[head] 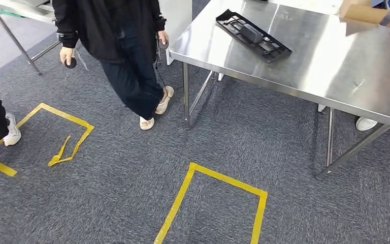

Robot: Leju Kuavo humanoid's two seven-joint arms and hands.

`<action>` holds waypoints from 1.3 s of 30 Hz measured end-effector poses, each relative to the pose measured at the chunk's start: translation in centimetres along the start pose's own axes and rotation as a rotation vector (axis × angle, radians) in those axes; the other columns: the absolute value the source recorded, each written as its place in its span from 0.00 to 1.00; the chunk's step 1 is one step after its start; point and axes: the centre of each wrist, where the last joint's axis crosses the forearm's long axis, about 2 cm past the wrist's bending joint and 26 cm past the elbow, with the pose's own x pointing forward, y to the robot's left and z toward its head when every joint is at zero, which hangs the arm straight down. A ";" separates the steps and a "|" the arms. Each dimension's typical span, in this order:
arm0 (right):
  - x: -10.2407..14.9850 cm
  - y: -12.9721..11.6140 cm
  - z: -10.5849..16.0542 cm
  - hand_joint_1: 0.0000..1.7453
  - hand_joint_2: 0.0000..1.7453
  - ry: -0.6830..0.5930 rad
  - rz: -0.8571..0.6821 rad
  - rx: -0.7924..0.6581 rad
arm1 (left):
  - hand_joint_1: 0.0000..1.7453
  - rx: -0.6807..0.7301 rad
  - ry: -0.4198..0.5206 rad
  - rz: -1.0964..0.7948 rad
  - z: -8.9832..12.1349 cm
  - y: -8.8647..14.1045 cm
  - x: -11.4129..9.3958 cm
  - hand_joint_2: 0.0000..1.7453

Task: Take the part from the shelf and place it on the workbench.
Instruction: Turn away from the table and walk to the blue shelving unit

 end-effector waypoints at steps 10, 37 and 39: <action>-0.4 0.0 0.0 0.00 0.00 0.005 0.009 0.000 | 0.00 0.003 0.004 0.011 0.0 0.0 -0.1 0.00; -0.6 0.1 0.1 0.00 0.00 0.014 0.004 -0.007 | 0.00 0.009 -0.008 0.009 0.0 -0.2 0.3 0.00; -0.7 0.0 0.0 0.00 0.00 0.015 0.004 -0.007 | 0.00 0.008 -0.006 0.009 0.1 -0.2 0.2 0.00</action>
